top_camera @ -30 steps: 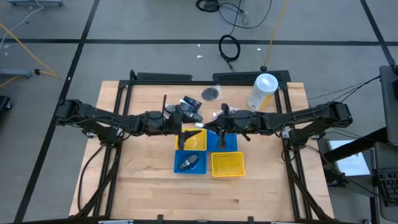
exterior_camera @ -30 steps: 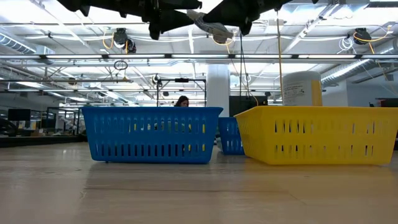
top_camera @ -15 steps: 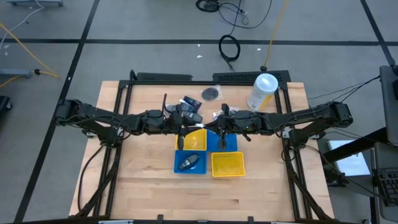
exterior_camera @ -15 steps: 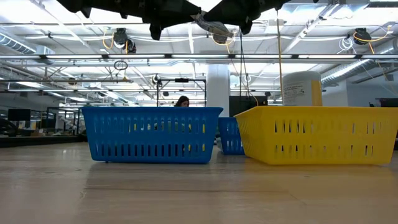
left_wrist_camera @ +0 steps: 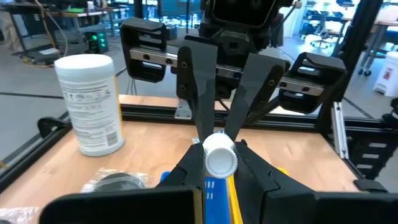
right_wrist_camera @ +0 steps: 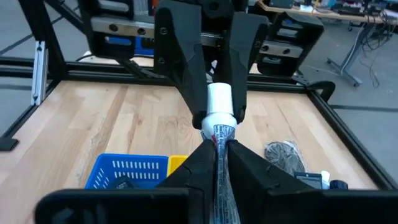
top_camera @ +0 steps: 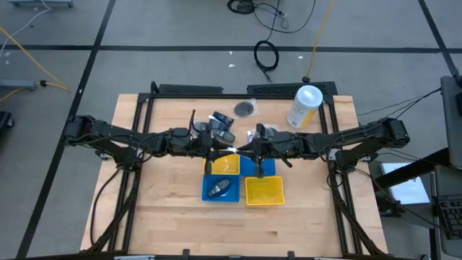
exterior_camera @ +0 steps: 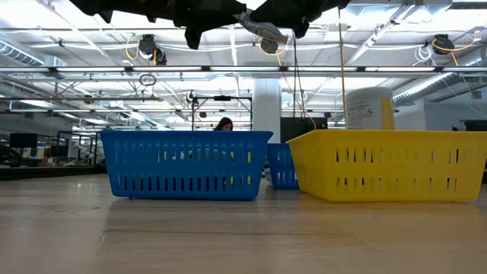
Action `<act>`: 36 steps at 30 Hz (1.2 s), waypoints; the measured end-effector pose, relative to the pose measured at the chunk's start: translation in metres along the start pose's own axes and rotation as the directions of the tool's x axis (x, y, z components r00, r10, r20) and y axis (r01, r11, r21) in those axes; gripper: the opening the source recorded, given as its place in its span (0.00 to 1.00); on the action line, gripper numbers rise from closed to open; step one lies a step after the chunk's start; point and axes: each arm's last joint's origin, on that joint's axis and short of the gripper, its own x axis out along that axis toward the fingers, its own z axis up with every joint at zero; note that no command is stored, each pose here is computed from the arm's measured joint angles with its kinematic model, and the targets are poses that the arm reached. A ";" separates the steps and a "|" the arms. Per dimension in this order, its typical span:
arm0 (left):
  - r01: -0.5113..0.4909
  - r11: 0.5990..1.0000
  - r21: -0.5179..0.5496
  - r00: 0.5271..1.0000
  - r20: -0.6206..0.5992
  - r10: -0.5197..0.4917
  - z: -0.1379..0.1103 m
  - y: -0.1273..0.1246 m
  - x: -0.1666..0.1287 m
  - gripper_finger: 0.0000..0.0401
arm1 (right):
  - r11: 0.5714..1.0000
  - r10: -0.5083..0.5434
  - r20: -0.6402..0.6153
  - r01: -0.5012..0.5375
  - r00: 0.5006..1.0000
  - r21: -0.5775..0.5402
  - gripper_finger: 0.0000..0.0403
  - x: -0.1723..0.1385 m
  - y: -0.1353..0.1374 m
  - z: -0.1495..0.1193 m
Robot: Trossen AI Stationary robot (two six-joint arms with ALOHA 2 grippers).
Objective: Pick & Place Travel size toiletries
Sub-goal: Put the white toothpaste into the bottom yellow basket
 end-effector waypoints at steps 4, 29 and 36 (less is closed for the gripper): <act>0.016 1.000 -0.005 1.000 -0.014 -0.016 -0.001 0.000 0.000 0.09 | 1.000 0.011 0.001 -0.011 1.000 -0.011 0.18 -0.001 0.004 0.000; 0.051 0.992 -0.115 0.984 -0.164 -0.069 -0.022 -0.014 0.005 0.09 | 0.988 0.119 -0.034 -0.122 0.992 -0.093 0.60 -0.044 0.027 0.011; 0.100 0.981 -0.165 0.985 -0.124 -0.121 -0.046 -0.017 0.032 0.09 | 0.982 0.173 -0.037 -0.175 0.984 -0.066 0.58 -0.065 0.037 0.015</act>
